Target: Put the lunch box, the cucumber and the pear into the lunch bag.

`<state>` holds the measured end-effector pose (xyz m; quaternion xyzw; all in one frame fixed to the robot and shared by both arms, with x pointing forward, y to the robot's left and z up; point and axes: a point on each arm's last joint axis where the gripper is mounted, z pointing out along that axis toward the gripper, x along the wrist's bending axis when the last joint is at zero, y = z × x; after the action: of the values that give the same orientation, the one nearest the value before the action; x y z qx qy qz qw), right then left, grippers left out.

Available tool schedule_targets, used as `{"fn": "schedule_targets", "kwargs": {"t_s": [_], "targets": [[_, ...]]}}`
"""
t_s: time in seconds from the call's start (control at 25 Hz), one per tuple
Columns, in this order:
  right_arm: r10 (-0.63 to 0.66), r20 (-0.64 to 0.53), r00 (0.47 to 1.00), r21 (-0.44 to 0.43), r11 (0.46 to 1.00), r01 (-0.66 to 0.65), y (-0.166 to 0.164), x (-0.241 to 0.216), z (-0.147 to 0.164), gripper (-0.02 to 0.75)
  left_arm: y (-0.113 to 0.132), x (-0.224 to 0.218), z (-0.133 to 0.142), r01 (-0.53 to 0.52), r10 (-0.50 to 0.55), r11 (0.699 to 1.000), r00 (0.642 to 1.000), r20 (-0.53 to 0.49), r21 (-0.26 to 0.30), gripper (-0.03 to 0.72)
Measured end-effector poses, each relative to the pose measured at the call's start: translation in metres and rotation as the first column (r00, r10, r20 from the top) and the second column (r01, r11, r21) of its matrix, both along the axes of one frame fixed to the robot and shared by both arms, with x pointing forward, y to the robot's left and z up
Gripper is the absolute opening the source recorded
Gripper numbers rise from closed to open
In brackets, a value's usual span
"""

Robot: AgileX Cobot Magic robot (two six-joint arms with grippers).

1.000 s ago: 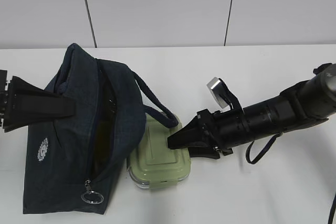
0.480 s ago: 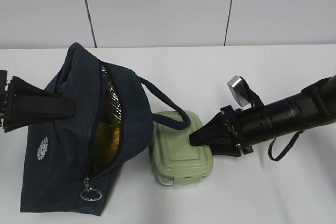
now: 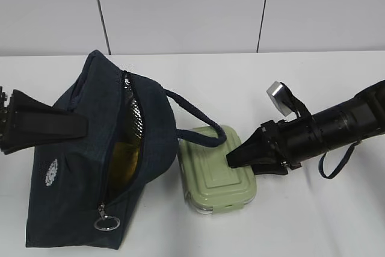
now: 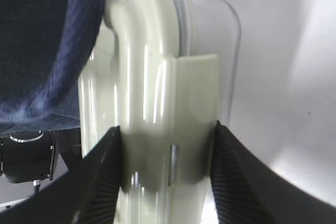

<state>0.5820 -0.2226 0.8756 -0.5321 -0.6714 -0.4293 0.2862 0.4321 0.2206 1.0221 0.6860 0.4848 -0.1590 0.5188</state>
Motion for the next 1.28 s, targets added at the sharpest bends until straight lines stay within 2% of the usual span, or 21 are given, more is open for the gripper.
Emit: {"fn": "schedule_targets", "kwargs": {"t_s": [0.48, 0.96, 1.28], "targets": [[-0.121, 0.012, 0.993, -0.011, 0.993, 0.121, -0.043, 0.007, 0.003, 0.368, -0.001, -0.004, -0.001, 0.074, -0.076, 0.997, 0.996, 0.038, 0.029, -0.015], [-0.175, 0.017, 0.984, 0.004, 0.985, 0.175, -0.052, 0.011, 0.004, 0.368, -0.004, 0.0, -0.011, 0.131, -0.132, 0.991, 0.991, 0.023, 0.012, -0.015], [-0.174, 0.063, 0.983, 0.004, 0.985, 0.174, -0.054, 0.022, 0.013, 0.368, -0.023, 0.004, -0.015, 0.207, -0.207, 0.978, 0.978, 0.012, -0.011, -0.015]]}}
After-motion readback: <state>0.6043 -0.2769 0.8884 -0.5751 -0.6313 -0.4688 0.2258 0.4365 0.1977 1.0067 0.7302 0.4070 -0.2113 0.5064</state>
